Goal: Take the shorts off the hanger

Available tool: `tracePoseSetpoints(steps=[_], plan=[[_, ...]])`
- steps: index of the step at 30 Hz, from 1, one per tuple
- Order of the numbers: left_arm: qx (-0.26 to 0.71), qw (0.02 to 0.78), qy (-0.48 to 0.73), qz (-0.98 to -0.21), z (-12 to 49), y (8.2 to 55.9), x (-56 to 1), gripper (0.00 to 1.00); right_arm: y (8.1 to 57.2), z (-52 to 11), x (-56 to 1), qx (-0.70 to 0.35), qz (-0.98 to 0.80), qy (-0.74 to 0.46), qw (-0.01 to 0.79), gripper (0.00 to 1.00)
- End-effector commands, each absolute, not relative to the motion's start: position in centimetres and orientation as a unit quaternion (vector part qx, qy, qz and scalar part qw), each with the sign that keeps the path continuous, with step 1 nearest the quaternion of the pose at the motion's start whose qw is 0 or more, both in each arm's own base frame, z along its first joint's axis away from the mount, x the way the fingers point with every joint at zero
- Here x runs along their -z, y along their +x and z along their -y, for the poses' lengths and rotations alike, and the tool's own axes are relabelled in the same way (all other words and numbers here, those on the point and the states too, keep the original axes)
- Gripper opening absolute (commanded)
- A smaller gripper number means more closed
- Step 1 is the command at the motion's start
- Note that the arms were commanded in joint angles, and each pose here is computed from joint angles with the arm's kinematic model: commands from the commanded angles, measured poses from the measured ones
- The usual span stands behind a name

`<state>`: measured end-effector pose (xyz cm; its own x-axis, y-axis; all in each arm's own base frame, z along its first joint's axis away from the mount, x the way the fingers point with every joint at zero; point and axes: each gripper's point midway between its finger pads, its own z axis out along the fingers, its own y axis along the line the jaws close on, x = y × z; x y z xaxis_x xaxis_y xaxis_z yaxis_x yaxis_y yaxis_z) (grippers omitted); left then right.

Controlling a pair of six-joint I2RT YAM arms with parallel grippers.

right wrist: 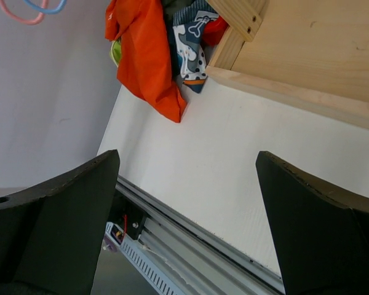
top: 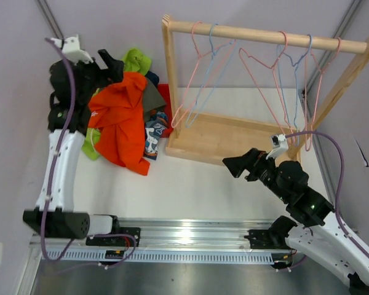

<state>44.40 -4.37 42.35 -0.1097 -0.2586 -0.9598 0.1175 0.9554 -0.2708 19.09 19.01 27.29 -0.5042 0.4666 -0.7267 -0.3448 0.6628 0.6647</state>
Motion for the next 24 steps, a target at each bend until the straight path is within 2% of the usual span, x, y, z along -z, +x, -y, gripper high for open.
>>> tracePoseSetpoints(steps=[1,3,4,6,7,9,11,12,15,20,24], plan=[[0.152,0.681,-0.023,-0.716,4.9,39.1,-45.3,0.99,19.3,-17.9,-29.5,-0.394,-0.753,0.041,0.526,0.99],[0.161,0.701,-0.013,-0.694,5.1,35.1,-46.9,0.99,19.1,-17.6,-29.5,-0.388,-0.755,0.036,0.528,0.99],[0.165,0.673,-0.023,-0.72,5.2,34.6,-42.8,0.99,19.0,-17.4,-29.5,-0.385,-0.755,0.035,0.53,0.99],[0.185,0.701,-0.02,-0.689,5.6,30.1,-44.1,0.99,18.6,-16.8,-29.5,-0.38,-0.753,0.029,0.537,0.99],[0.192,0.665,-0.028,-0.721,5.8,29.8,-38.8,0.99,18.7,-16.3,-29.3,-0.37,-0.754,0.035,0.542,0.99],[0.212,0.674,-0.016,-0.707,6.5,26.4,-37.3,0.99,18.1,-15.4,-29.5,-0.366,-0.749,0.032,0.552,1.0],[0.219,0.647,-0.029,-0.73,6.6,25.1,-32.7,0.99,17.8,-14.0,-29.4,-0.353,-0.744,0.044,0.566,0.99],[0.222,0.664,-0.023,-0.714,6.6,23.3,-33.3,0.99,17.9,-13.3,-29.3,-0.345,-0.741,0.054,0.573,1.0],[0.218,0.65,-0.028,-0.728,6.4,22.0,-29.5,0.99,17.9,-10.4,-29.0,-0.314,-0.728,0.097,0.602,0.99],[0.19,0.671,-0.033,-0.716,5.4,20.7,-30.6,0.99,17.9,-5.9,-28.0,-0.264,-0.701,0.183,0.636,0.99],[0.16,0.646,-0.031,-0.746,4.7,21.4,-28.7,0.99,17.3,-3.0,-29.5,-0.238,-0.676,0.221,0.661,0.99]])
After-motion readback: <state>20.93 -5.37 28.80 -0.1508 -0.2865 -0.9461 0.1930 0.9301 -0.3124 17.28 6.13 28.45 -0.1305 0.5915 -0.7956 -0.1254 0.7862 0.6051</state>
